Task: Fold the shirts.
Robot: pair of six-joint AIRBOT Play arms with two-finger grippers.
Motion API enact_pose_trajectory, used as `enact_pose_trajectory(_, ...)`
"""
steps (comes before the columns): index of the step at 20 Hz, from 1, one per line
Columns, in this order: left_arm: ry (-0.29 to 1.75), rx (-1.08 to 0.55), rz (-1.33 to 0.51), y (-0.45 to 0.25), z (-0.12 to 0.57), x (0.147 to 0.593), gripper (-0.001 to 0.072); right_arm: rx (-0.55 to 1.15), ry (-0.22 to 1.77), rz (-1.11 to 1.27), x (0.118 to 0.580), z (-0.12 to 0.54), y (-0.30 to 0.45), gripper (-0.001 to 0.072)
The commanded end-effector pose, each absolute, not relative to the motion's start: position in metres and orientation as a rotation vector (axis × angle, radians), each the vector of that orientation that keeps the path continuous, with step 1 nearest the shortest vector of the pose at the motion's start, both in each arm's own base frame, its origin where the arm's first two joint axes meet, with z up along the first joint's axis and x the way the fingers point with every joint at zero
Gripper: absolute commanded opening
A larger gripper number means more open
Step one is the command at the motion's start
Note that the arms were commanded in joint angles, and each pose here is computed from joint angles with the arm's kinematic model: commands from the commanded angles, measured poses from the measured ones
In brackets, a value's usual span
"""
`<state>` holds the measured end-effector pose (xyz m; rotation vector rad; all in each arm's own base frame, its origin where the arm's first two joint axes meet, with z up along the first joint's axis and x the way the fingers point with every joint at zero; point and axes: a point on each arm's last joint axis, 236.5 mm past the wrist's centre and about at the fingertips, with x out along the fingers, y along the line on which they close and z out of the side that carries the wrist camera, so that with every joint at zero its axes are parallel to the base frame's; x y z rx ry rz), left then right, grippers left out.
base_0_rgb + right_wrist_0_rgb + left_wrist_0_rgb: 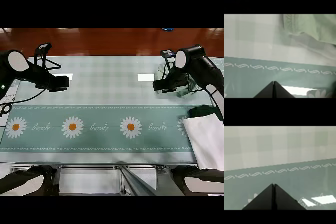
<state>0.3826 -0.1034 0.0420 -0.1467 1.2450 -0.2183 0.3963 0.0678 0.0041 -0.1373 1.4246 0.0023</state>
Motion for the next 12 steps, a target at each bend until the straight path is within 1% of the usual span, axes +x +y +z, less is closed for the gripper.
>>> enact_pose_trajectory(1,1.245,-0.147,-0.218,-0.103,0.042,0.383,0.0017,-0.138,1.424,0.003,0.396,0.004,0.068,0.0030)
enact_pose_trajectory(10,1.232,-0.144,-0.219,-0.103,0.043,0.386,0.0017,-0.138,1.424,0.003,0.396,0.004,0.068,0.0030)
enact_pose_trajectory(12,1.071,-0.128,-0.231,-0.104,0.058,0.420,0.0018,-0.138,1.424,0.003,0.396,0.004,0.068,0.0030)
